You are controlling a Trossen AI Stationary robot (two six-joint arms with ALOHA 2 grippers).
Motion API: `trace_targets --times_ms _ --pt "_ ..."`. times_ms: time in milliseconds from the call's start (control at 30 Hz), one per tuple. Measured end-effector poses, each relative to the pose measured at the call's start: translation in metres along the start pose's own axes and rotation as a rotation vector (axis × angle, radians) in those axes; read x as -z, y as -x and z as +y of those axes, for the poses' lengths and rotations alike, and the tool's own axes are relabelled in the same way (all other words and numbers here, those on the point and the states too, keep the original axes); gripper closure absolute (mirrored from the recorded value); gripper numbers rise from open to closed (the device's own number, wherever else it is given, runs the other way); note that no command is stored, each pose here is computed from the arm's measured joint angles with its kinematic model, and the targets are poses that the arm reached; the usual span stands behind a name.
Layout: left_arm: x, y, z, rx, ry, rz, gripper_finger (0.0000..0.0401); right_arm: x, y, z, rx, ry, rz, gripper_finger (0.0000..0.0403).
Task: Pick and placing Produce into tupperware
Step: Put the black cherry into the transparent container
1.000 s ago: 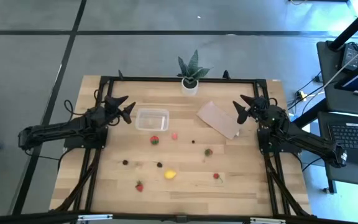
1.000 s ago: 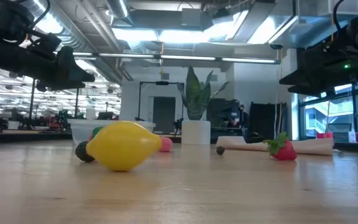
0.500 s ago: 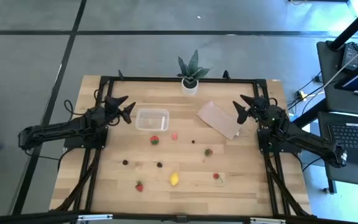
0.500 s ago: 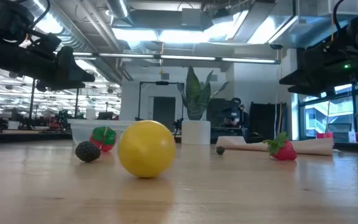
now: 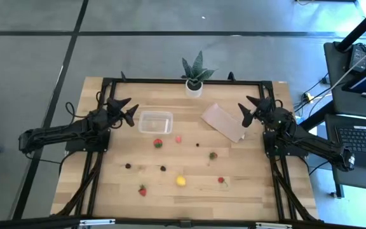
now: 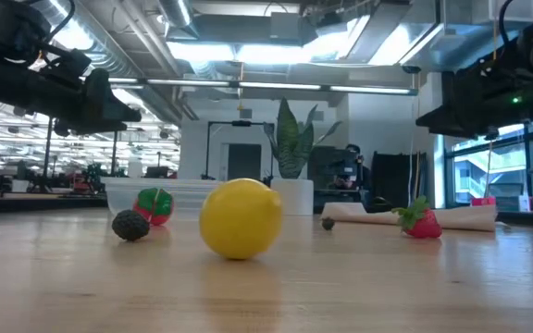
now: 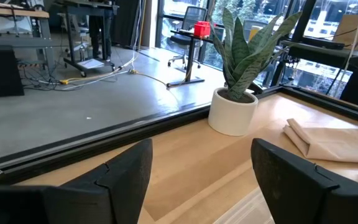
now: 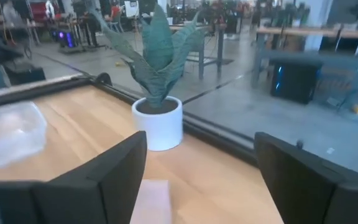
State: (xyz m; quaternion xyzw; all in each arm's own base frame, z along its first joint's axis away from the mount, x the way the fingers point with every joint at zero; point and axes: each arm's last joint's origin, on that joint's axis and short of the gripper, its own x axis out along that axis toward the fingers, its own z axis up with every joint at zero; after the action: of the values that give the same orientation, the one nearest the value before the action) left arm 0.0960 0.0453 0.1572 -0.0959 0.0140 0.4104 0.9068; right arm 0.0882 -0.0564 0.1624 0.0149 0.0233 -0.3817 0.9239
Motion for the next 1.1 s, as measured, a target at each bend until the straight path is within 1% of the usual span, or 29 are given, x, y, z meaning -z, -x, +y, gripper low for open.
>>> trace_targets --times_ms 100,200,467,567,633,767,933,1100 --pt "0.0000 0.0000 0.0000 0.000 0.000 0.000 0.0138 0.0002 0.0000 0.0000 0.000 0.084 0.002 0.0106" --pt "-0.0001 0.0000 0.0000 0.000 0.000 -0.001 0.0138 0.0001 0.0000 0.0000 0.000 0.078 0.001 0.0106" --pt "0.0000 0.0000 0.0000 0.000 0.000 0.000 0.0138 0.0001 0.0000 0.0000 0.000 -0.002 0.001 0.0106" --pt "0.0000 0.0000 0.0000 0.000 0.000 0.000 0.0138 0.0001 0.0000 0.0001 -0.002 -0.105 0.001 0.0106" --pt "0.0001 0.0000 0.0000 0.000 0.000 0.000 0.0138 0.0001 0.0000 0.0001 -0.001 -0.147 0.001 0.0106" --pt "-0.0001 0.0000 0.0000 0.000 0.000 -0.001 0.0138 0.0002 0.0000 0.0001 -0.001 -0.154 0.002 0.0106" --pt "0.0000 0.0000 0.0000 0.000 0.000 0.000 0.0138 0.0001 0.0000 0.0001 -0.001 -0.232 0.001 0.0106" --pt "0.0001 0.0000 0.0000 0.000 0.000 0.000 0.0138 0.0002 0.0000 0.0000 -0.001 -0.235 0.002 0.0106"
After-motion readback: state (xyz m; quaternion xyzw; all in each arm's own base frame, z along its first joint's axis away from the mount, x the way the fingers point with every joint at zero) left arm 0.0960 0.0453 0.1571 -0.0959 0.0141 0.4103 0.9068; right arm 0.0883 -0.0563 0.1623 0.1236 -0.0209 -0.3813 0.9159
